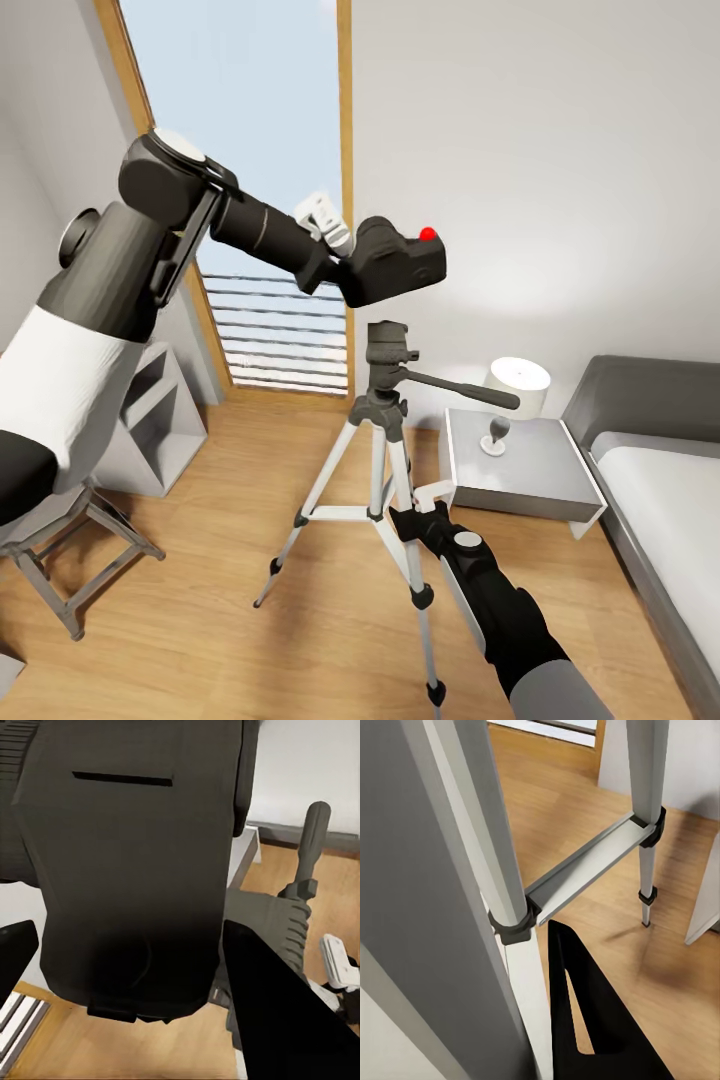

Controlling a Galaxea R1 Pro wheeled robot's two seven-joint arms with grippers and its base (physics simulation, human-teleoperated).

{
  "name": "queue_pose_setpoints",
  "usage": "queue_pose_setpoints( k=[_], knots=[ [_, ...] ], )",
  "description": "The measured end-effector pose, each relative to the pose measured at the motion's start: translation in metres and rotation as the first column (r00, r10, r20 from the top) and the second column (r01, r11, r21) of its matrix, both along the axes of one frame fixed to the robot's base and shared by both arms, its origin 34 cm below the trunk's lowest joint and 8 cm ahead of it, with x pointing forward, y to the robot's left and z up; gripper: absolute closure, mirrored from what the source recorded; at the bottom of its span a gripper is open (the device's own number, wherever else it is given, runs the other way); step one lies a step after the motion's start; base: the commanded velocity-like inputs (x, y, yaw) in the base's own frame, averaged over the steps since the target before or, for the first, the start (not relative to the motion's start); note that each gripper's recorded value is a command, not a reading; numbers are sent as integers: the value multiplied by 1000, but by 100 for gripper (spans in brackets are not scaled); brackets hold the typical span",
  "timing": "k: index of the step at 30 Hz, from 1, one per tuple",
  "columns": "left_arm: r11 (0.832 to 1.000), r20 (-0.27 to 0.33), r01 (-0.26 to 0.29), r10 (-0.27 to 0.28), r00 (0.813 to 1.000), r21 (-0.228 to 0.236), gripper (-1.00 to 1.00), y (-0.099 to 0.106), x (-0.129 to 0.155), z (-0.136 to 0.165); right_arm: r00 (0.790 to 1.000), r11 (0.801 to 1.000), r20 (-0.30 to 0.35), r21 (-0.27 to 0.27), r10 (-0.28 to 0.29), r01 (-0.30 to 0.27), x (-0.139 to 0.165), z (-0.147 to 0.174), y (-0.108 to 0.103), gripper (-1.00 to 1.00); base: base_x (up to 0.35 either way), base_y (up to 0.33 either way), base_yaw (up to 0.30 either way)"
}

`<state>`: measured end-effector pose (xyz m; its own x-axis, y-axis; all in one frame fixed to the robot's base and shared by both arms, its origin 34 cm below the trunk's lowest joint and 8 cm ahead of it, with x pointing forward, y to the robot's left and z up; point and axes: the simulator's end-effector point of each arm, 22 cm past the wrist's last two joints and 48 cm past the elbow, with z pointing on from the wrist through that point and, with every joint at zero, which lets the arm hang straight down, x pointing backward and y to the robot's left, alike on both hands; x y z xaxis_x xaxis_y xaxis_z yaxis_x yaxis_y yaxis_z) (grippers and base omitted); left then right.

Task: Attach the digital camera to the camera tripod in the bedroom.

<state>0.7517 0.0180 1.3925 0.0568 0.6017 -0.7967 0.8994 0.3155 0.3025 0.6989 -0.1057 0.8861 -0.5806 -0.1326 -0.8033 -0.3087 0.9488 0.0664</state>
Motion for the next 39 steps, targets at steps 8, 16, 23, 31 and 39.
queue_pose_setpoints(
  k=[8,16,23,31,39],
  knots=[
    [997,-17,5,-3,1000,74,100,-4,-3,-23,1000,1000,0,-1,0,0,0,0,0,100,0,0,0],
    [996,-16,-3,4,1000,90,100,1,-1,-27,1000,1000,-1,-1,0,0,0,-1,0,100,0,0,0],
    [994,-15,-11,12,1000,105,100,6,1,-31,1000,1000,-2,-2,0,0,-1,-1,0,100,0,0,0],
    [993,-9,-11,13,1000,117,100,10,0,-33,1000,1000,-3,-1,0,0,-1,-1,0,100,0,0,0],
    [992,-47,28,-23,999,122,100,13,-10,-37,1000,1000,-3,-1,0,0,-1,-1,0,100,0,0,0]
  ],
)
